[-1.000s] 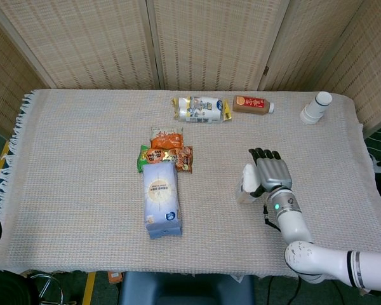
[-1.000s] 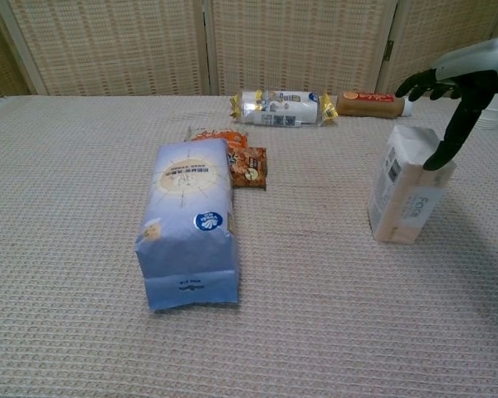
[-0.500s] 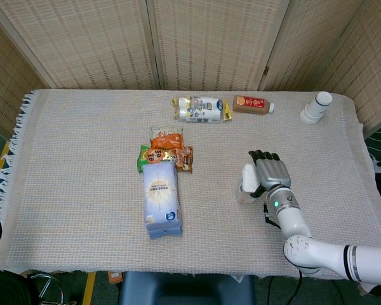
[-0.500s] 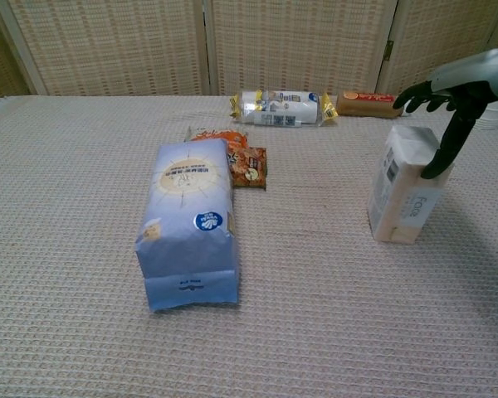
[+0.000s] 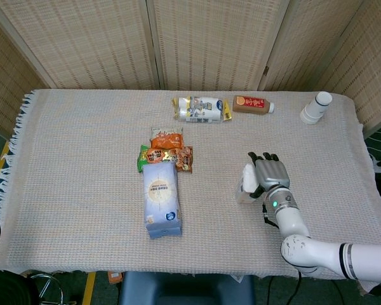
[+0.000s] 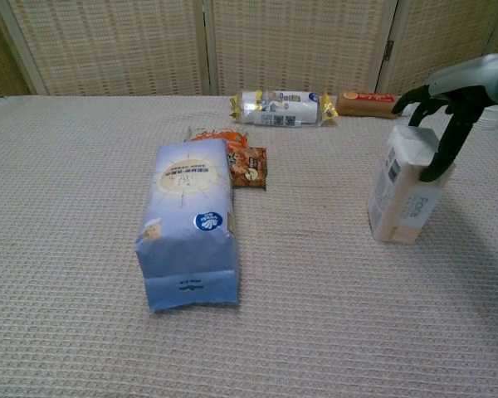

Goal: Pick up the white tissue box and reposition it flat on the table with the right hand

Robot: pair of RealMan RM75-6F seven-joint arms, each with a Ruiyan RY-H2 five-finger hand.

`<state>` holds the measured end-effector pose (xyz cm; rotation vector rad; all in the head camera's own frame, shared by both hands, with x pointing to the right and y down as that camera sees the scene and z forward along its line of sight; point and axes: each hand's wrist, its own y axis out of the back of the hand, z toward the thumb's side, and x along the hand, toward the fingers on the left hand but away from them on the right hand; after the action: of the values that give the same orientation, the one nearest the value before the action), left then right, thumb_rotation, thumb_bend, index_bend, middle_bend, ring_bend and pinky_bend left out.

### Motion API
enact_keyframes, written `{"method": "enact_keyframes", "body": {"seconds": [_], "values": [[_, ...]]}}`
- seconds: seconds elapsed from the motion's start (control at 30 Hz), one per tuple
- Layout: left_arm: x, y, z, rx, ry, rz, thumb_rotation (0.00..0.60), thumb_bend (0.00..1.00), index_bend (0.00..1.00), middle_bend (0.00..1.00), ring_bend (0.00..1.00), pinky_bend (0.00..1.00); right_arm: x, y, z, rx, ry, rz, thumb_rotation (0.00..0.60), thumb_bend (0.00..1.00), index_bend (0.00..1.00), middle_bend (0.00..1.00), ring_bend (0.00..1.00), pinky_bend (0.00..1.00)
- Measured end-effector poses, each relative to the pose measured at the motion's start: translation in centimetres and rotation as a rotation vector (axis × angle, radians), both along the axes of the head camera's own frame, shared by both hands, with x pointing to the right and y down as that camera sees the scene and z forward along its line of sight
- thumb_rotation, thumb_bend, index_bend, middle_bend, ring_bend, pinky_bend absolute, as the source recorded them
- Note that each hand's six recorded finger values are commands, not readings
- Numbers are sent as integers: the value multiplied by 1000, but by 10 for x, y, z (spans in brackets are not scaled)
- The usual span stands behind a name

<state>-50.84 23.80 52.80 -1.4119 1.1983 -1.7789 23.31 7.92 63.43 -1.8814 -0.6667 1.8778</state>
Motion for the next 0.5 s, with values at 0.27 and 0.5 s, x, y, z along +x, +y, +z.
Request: {"method": "enact_keyframes", "body": {"seconds": [0.27,0.5], "values": [[-1,0,0,-1,0,-4,600,526,137,0,0,108,-2,-3,0,16,-22,1,600,0,147,194,83,0],[0,0,0,-4,0,-2,600,526,136,0,0,108,-1,-4,0,37,-37,8,600,0,262,200,96,0]]}}
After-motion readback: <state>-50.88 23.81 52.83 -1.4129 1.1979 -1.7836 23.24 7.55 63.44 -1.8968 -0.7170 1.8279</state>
